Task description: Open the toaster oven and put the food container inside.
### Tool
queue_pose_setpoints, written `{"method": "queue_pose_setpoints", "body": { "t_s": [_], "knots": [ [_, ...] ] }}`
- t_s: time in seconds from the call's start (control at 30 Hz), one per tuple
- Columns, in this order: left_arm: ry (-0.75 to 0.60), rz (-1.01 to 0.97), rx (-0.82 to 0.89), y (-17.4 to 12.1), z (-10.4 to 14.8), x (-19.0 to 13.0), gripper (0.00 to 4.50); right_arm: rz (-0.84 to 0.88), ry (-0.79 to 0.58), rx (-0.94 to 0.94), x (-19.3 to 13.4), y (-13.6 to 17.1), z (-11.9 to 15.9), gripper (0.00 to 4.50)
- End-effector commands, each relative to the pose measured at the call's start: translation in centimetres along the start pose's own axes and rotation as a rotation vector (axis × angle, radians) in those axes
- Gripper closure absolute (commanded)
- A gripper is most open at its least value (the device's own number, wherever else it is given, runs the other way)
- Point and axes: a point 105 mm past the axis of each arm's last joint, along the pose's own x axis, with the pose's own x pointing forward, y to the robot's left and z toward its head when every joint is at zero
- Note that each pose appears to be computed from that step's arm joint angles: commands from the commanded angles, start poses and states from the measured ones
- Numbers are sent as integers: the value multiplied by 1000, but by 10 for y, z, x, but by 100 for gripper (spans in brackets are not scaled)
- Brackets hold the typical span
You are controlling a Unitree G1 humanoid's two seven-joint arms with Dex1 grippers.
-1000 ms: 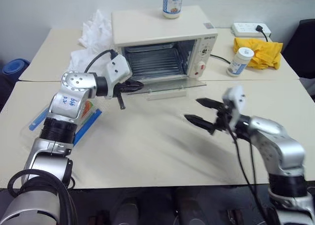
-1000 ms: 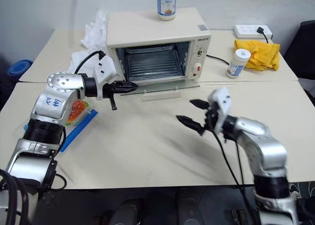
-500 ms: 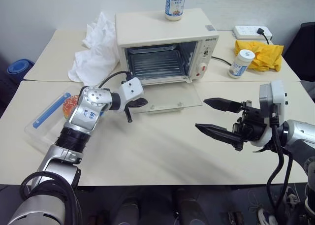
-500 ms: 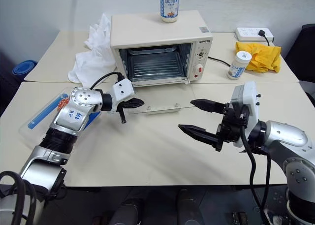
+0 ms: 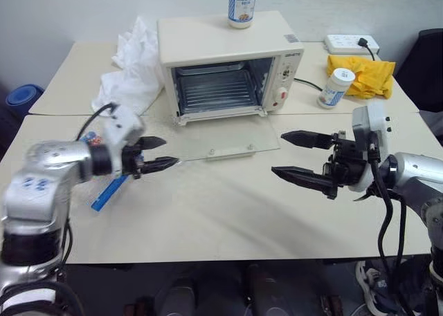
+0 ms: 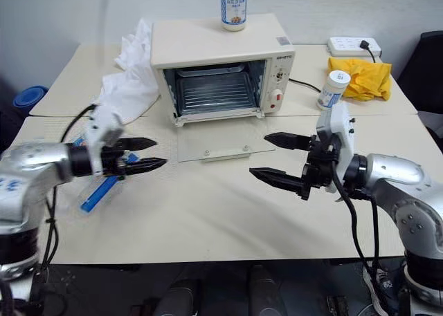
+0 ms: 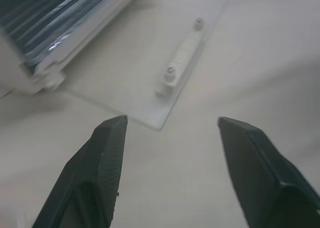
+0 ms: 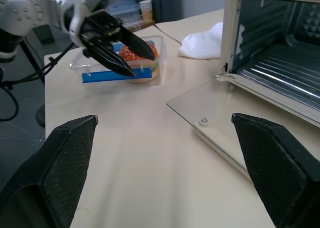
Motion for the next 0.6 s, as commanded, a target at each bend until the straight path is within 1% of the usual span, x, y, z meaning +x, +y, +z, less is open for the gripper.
{"method": "queue_pose_setpoints", "body": {
  "t_s": [0.03,0.07,0.17,0.23,0.3,0.37,0.43,0.5,0.6],
  "knots": [
    [-17,192,-100,1,-6,-48,23,65,-8,-48,5,-4,8,0],
    [-16,229,-126,0,-9,-57,5,76,-7,-49,5,-6,8,0],
    [2,409,-222,1,-27,-94,5,120,2,-55,13,-12,5,0],
    [-13,522,-320,3,-37,-118,5,152,-5,-55,18,-14,5,0],
    [-49,584,-388,5,-45,-132,5,176,-12,-55,23,-16,6,0],
    [-45,686,-462,10,-61,-145,5,195,-17,-56,28,-18,6,0],
    [-28,792,-531,16,-78,-155,5,210,-21,-54,32,-19,6,0],
    [-59,892,-612,26,-90,-160,5,222,-25,-54,35,-19,6,0],
    [-79,983,-718,40,-104,-154,5,233,-31,-52,38,-19,7,0]
  ]
}}
